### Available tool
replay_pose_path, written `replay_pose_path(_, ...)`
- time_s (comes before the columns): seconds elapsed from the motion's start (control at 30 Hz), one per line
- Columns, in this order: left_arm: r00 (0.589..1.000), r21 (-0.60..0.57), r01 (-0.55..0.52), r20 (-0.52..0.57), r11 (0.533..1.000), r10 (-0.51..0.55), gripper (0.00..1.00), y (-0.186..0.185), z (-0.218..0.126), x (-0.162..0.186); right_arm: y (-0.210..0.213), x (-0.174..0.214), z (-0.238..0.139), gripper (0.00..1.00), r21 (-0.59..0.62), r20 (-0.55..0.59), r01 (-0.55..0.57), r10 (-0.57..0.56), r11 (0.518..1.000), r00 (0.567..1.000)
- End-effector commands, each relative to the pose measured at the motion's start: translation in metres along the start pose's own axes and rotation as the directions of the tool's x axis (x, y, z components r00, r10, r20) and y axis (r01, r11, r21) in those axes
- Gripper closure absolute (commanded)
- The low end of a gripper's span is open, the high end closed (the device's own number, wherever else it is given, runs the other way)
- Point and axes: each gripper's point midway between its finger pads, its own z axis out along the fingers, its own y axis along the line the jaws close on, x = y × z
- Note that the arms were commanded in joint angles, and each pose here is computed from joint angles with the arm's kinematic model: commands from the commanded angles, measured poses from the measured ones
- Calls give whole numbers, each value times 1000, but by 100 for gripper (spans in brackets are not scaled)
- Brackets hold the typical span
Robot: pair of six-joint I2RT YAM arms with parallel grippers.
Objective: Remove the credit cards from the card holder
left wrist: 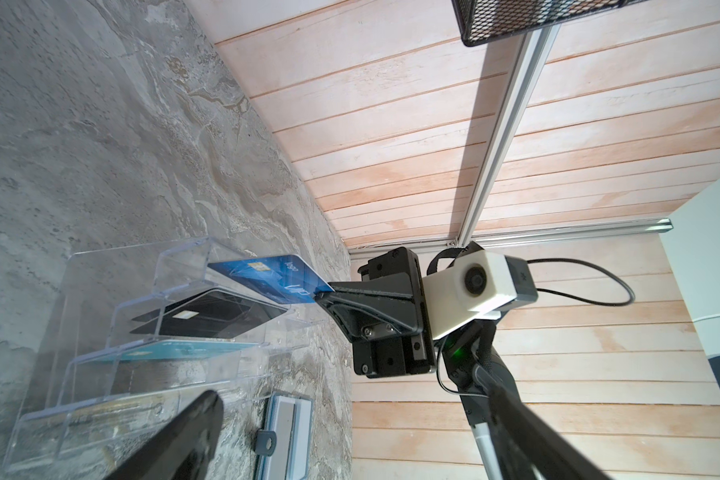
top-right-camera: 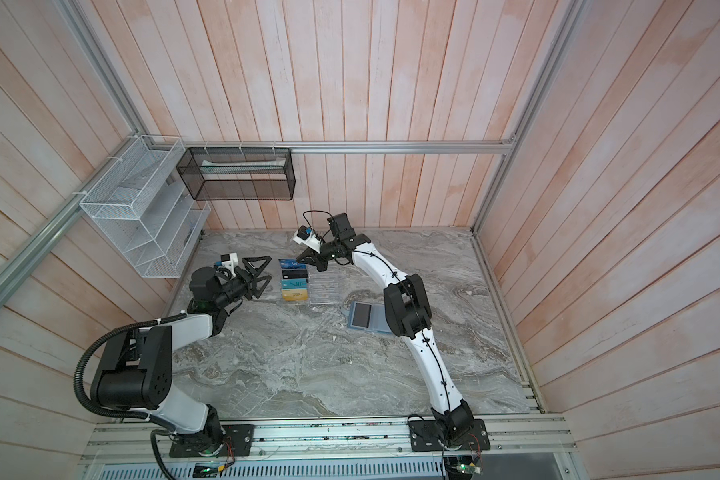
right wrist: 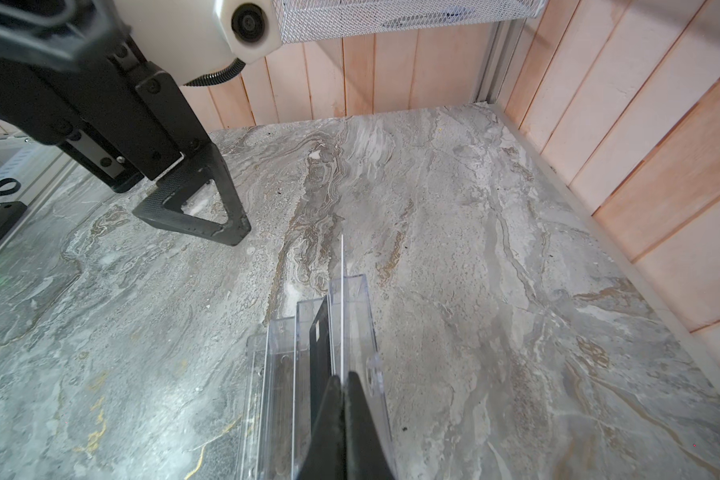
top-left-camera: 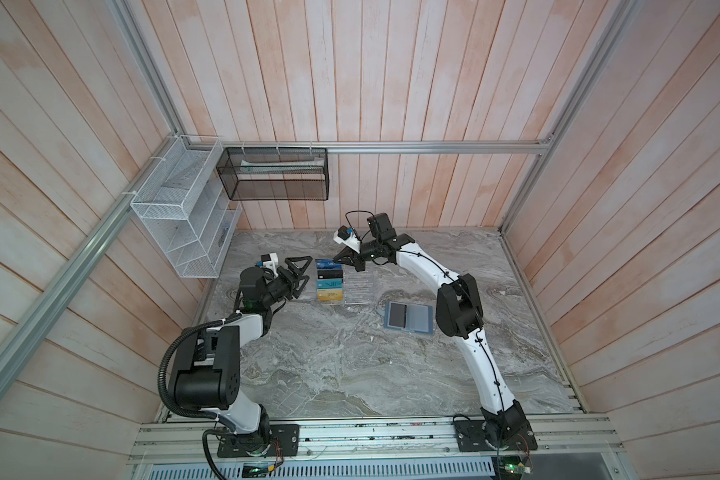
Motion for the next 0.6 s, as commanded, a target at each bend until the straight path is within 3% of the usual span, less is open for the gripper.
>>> replay_pose_path(0.0, 1000, 18, -11, -13, 1000, 12, 0, 0, 0, 1, -7, 9, 1, 100, -5, -2, 0, 0, 1000, 1000)
replay_pose_path(0.57, 1000, 16, 6, -25, 1000, -5, 0, 5, 3, 0, -12, 20, 5, 100, -1, -16, -1, 1, 1000, 1000)
